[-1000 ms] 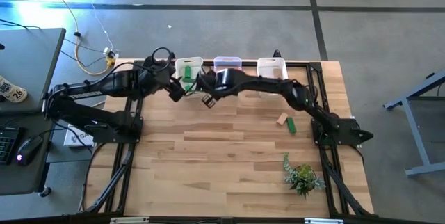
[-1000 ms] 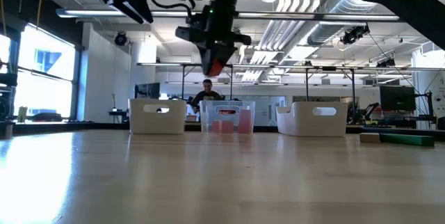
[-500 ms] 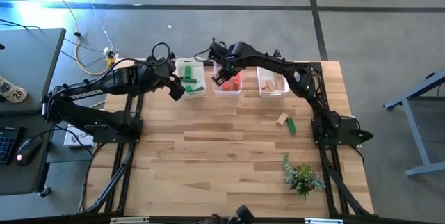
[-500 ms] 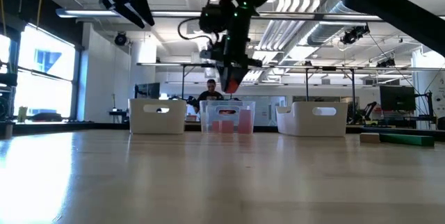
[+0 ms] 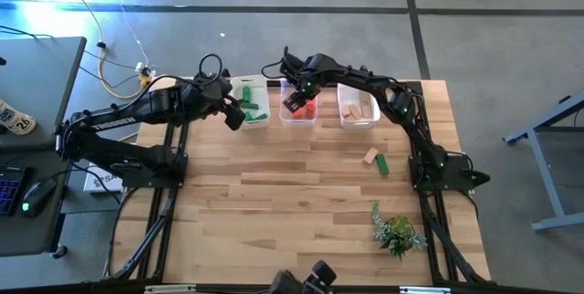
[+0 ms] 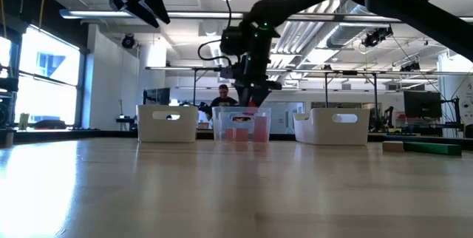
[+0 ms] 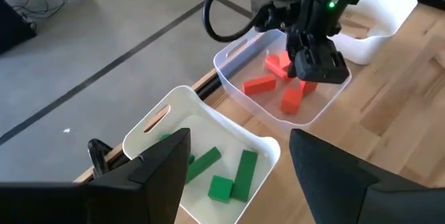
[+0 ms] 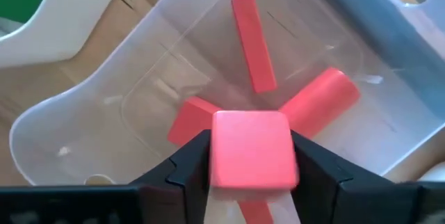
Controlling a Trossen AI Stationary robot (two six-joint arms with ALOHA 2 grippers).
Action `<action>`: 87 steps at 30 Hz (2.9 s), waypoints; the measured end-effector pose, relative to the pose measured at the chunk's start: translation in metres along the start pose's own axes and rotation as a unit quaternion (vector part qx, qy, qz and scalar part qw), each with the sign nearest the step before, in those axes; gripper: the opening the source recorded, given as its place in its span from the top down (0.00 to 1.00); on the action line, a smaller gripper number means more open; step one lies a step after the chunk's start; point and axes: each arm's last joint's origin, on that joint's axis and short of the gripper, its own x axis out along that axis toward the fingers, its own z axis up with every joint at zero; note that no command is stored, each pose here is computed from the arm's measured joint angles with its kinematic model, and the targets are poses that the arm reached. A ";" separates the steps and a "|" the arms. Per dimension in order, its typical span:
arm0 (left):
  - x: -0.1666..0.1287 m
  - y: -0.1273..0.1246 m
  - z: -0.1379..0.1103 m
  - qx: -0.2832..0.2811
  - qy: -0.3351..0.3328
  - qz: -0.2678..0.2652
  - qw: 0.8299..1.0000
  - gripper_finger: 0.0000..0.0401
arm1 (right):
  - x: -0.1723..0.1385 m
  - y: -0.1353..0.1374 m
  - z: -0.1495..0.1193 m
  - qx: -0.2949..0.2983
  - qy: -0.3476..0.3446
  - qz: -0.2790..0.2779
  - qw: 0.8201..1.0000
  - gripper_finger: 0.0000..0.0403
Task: Sort & place blocks by color
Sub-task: Put the orange block into the transparent bin, then put the green block into the left white bin
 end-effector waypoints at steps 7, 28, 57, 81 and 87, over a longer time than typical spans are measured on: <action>0.000 0.000 0.000 0.000 0.000 0.000 1.000 0.41 | -0.013 0.002 0.003 -0.009 -0.008 -0.002 1.000 0.55; 0.000 0.000 -0.001 0.001 0.005 -0.008 1.000 0.41 | -0.088 0.040 -0.025 -0.053 -0.043 -0.141 0.988 0.54; 0.000 -0.003 -0.002 0.003 0.015 -0.048 0.999 0.41 | -0.124 0.062 -0.148 -0.010 -0.042 -0.275 0.960 0.54; 0.000 -0.003 -0.002 0.003 0.017 -0.050 0.999 0.41 | -0.127 0.036 -0.256 0.173 -0.025 -0.214 0.961 0.54; 0.001 -0.003 -0.002 0.003 0.018 -0.050 0.999 0.41 | -0.128 0.039 -0.260 0.181 0.000 -0.203 0.962 0.54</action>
